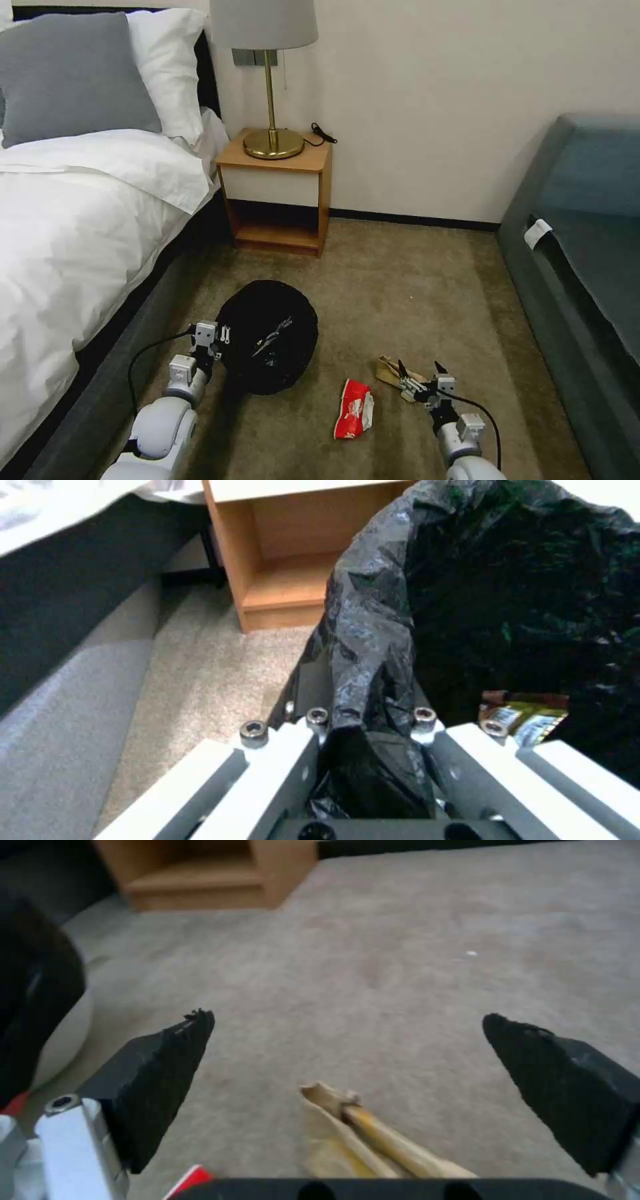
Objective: Pick up the trash bin, then pick up the garbage on the floor and place it into the trash bin.
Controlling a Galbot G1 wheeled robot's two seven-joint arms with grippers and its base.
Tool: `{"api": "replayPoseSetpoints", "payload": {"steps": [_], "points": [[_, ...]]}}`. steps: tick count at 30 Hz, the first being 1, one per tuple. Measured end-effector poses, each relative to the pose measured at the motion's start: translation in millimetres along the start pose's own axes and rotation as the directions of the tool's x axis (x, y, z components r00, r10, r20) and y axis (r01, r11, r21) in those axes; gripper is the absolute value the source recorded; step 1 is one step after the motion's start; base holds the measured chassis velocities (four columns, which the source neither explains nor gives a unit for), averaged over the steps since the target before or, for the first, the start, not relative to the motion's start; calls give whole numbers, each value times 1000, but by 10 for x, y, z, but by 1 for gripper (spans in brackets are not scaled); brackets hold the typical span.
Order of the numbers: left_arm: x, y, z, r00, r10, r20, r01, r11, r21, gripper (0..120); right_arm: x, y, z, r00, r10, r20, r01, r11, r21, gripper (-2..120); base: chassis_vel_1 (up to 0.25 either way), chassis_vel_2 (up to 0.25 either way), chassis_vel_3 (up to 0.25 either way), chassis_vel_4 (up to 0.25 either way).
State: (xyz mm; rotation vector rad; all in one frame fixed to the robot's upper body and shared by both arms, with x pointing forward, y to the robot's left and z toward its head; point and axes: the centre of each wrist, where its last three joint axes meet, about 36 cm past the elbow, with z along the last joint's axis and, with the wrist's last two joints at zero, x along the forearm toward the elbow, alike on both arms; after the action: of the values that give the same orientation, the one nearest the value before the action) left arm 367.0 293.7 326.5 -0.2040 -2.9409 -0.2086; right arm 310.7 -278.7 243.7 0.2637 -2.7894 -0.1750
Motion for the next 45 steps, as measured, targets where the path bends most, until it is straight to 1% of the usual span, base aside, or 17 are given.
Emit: {"api": "replayPoseSetpoints", "payload": {"steps": [2, 4, 7, 8, 10, 11, 14, 16, 20, 23, 25, 26, 30, 35, 38, 41, 45], "points": [[41, 8, -8, 1000, -6, 3, 6, 1000, 4, 4, -93, -6, -149, 998, -52, -42, 53, 998, 15, 100, 0, 0, 0, 0], [65, 16, -14, 1000, -7, 6, 7, 1000, 5, 4, -126, -10, -207, 995, -75, -70, 77, 997, 17, 100, 0, 0, 0, 0], [108, 49, -39, 1000, -14, 15, 14, 1000, 6, 4, -175, -19, -318, 981, -127, -145, 128, 992, -5, 100, 0, 0, 0, 0], [108, 49, -39, 1000, -14, 15, 14, 1000, 6, 4, -175, -19, -318, 981, -127, -145, 128, 992, -5, 100, 0, 0, 0, 0], [128, 69, -48, 1000, -20, 17, 20, 1000, 3, 4, -204, -41, -399, 965, -152, -214, 152, 988, -17, 100, 0, 0, 0, 0], [128, 69, -48, 1000, -20, 17, 20, 1000, 3, 4, -204, -41, -399, 965, -152, -214, 152, 988, -17, 100, 0, 0, 0, 0], [145, 69, -82, 999, -23, 27, 23, 1000, -1, 4, -232, -87, -462, 945, -170, -278, 175, 985, -5, 100, 0, 0, 0, 0], [156, 23, -126, 999, -25, 37, 25, 1000, 2, 4, -236, -127, -518, 925, -181, -335, 188, 982, -9, 100, 0, 0, 0, 0], [156, -35, -157, 999, -24, 44, 24, 1000, 2, 4, -217, -148, -551, 908, -193, -372, 204, 979, -12, 100, 0, 0, 0, 0], [144, -123, -195, 998, -24, 53, 24, 1000, 3, 4, -164, -141, -621, 870, -243, -428, 236, 969, -69, 100, 0, 0, 0, 0], [143, -134, -202, 998, -24, 54, 24, 1000, 2, 4, -157, -136, -631, 864, -252, -435, 242, 967, -79, 100, 0, 0, 0, 0], [143, -173, -223, 998, -23, 58, 23, 1000, -1, 4, -141, -96, -634, 843, -285, -456, 263, 958, -112, 100, 0, 0, 0, 0], [191, -201, -214, 998, -31, 54, 32, 999, -7, 4, -176, 30, -564, 823, -314, -474, 295, 948, -117, 100, 0, 0, 0, 0], [272, -178, -182, 998, -38, 48, 39, 999, -13, 4, -240, 139, -466, 807, -326, -493, 318, 943, -103, 100, 0, 0, 0, 0], [333, -136, -175, 998, -44, 48, 45, 999, -23, 4, -302, 183, -355, 795, -321, -515, 325, 942, -86, 100, 0, 0, 0, 0], [394, -101, -201, 997, -45, 56, 47, 998, -33, 4, -399, 197, -226, 787, -304, -537, 329, 943, -52, 100, 0, 0, 0, 0], [430, -100, -218, 997, -46, 59, 48, 998, -34, 4, -455, 189, -143, 788, -288, -544, 328, 944, -26, 100, 0, 0, 0, 0]]}}
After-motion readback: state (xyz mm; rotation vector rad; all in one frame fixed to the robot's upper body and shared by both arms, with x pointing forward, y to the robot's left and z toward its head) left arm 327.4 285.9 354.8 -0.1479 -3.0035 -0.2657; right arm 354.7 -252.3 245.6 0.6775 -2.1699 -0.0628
